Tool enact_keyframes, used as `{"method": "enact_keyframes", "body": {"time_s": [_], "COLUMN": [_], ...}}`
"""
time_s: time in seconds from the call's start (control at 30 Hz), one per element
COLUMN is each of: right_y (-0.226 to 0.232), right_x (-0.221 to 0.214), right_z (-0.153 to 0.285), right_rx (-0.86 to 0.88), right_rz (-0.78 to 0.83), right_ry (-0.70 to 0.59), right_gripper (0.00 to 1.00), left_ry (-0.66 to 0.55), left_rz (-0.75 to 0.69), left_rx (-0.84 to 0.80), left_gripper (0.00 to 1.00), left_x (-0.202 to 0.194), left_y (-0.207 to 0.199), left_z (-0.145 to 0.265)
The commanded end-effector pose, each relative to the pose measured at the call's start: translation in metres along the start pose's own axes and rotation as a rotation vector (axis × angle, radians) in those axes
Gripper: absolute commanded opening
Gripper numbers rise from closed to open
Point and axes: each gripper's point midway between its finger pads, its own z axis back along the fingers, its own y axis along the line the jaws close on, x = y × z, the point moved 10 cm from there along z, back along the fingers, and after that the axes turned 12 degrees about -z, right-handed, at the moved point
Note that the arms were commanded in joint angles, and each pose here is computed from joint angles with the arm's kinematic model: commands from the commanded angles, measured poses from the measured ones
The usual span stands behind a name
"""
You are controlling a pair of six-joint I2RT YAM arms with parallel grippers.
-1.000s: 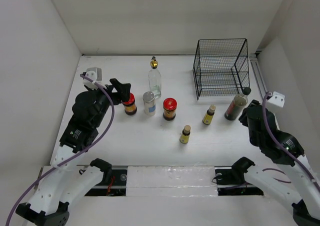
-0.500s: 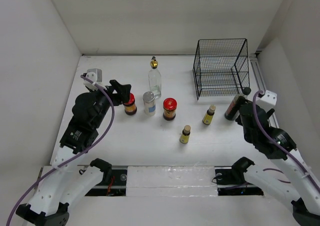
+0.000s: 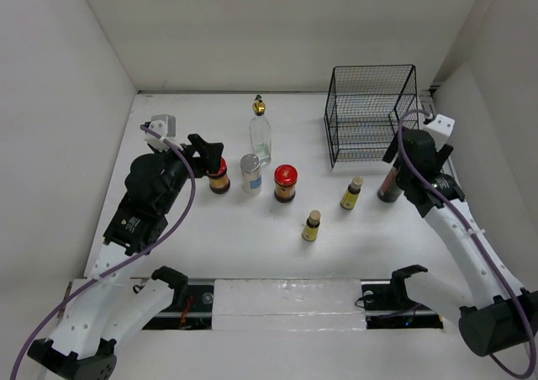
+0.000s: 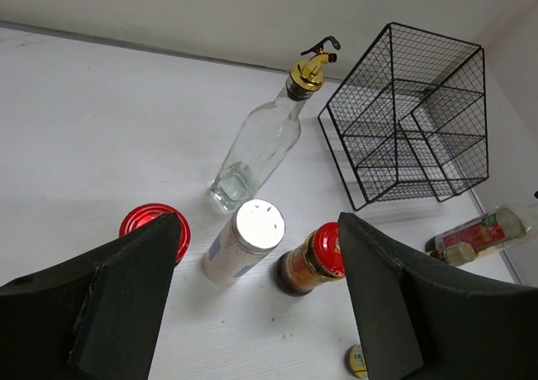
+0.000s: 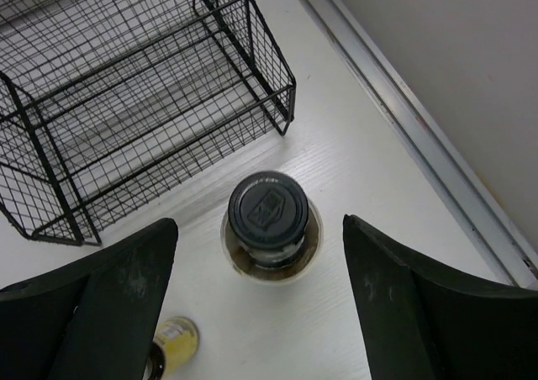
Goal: Organize the condiment bottles
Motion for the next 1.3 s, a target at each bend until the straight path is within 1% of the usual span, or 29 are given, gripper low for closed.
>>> {"method": "enact_keyframes", "body": {"time_s": [0.0, 0.03, 0.1, 0.13, 0.27, 0.43, 0.67, 0.7, 0.77, 0.83, 1.0, 1.07, 1.27], "right_y": [0.016, 0.010, 0.011, 0.011, 0.012, 0.006, -0.002, -0.004, -0.005, -0.004, 0.000, 0.000, -0.001], "right_x": [0.029, 0.032, 0.033, 0.030, 0.027, 0.015, 0.003, 0.004, 0.005, 0.007, 0.015, 0.013, 0.009], "right_z": [-0.007, -0.010, -0.018, -0.023, -0.026, -0.027, -0.029, -0.031, -0.034, -0.036, -0.042, -0.045, -0.045], "right_rx": [0.119, 0.095, 0.110, 0.133, 0.142, 0.110, 0.076, 0.067, 0.059, 0.039, 0.027, 0.013, -0.012], "right_rz": [-0.079, -0.078, -0.092, -0.082, -0.077, -0.075, -0.081, -0.085, -0.090, -0.091, -0.088, -0.082, -0.084], "right_ry": [-0.070, -0.078, -0.091, -0.068, -0.057, -0.029, -0.031, -0.034, -0.039, -0.051, -0.066, -0.061, -0.068], "right_gripper": [0.85, 0.81, 0.77, 0.75, 0.72, 0.72, 0.72, 0.72, 0.67, 0.64, 0.64, 0.56, 0.42], "left_ry": [-0.055, -0.055, -0.044, -0.044, -0.044, -0.042, -0.048, -0.035, -0.034, -0.034, -0.036, -0.036, -0.037], "left_rz": [0.014, 0.014, 0.013, 0.013, 0.013, 0.013, 0.013, 0.012, 0.012, 0.012, 0.003, 0.003, -0.007], "left_rx": [-0.027, -0.027, -0.034, -0.034, -0.034, -0.043, -0.057, -0.064, -0.064, -0.064, -0.100, -0.100, -0.100], "left_gripper": [0.71, 0.71, 0.71, 0.71, 0.71, 0.70, 0.70, 0.70, 0.70, 0.70, 0.70, 0.70, 0.70], "left_x": [0.008, 0.008, 0.007, 0.007, 0.007, 0.007, 0.008, 0.006, 0.006, 0.006, 0.006, 0.006, 0.006], "left_y": [-0.003, -0.003, -0.004, -0.004, -0.004, -0.005, -0.006, -0.006, -0.006, -0.006, -0.009, -0.009, -0.009], "left_z": [0.002, 0.002, 0.000, 0.000, 0.000, 0.000, 0.000, -0.003, -0.003, -0.003, -0.002, -0.002, -0.002]}}
